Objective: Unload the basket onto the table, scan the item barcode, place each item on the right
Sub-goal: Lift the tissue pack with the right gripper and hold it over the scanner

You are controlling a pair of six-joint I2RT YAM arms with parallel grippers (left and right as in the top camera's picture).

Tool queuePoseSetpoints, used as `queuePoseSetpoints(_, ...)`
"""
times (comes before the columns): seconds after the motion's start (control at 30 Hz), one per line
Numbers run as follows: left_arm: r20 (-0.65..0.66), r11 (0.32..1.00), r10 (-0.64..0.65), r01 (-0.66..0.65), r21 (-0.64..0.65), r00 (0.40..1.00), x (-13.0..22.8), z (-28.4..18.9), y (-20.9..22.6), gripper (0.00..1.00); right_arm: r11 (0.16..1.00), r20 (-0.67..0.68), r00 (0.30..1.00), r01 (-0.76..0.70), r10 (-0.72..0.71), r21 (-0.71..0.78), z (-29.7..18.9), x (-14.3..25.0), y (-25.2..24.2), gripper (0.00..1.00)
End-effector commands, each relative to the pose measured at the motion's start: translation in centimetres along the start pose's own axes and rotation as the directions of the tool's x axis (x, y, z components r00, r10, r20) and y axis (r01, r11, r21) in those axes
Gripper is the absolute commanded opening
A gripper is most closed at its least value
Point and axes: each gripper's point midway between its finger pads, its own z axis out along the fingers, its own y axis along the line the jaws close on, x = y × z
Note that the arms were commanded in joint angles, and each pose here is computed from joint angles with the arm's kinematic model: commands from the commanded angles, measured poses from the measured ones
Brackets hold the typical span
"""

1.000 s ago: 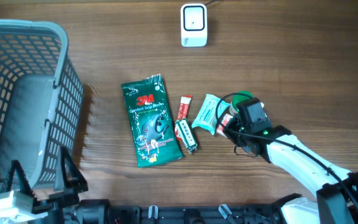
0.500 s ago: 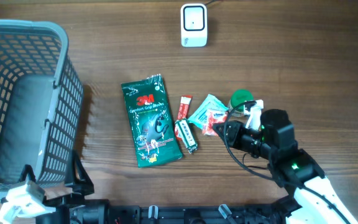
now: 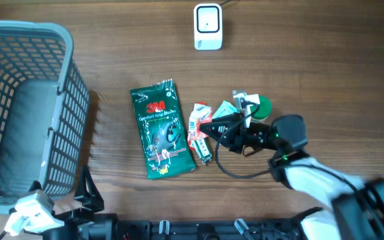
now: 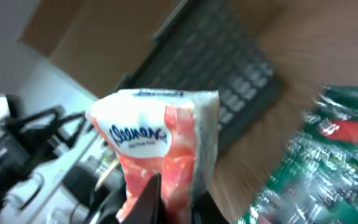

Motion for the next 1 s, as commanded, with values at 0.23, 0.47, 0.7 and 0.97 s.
queuePoseSetpoints(0.23, 0.002, 1.0, -0.005, 0.006, -0.01, 1.0, 0.1, 0.0, 0.2, 1.0, 0.954, -0.218, 0.941, -0.284, 0.259, -0.091, 1.2, 5.1, -4.2, 0.04)
queuePoseSetpoints(0.47, 0.145, 0.997, -0.043, 0.033, 0.07, 0.988, -3.5, -0.1, -1.4, 1.0, 0.951, -0.3, 0.925, -0.283, 0.235, -0.127, 0.9, 6.0, -3.2, 0.04)
queuePoseSetpoints(0.7, 0.19, 0.879, 0.279, -0.33, 0.344, 0.941, -0.3, 3.0, -7.4, 1.0, 0.952, -0.303, 0.925, -0.277, 0.228, -0.131, 0.8, 6.1, -3.2, 0.04)
queuePoseSetpoints(0.97, 0.183, 0.772, 0.423, -0.459, 0.441, 0.887, 6.3, 7.6, -8.7, 1.0, 0.952, -0.305, 0.925, -0.278, 0.228, -0.132, 0.8, 6.1, -3.2, 0.04)
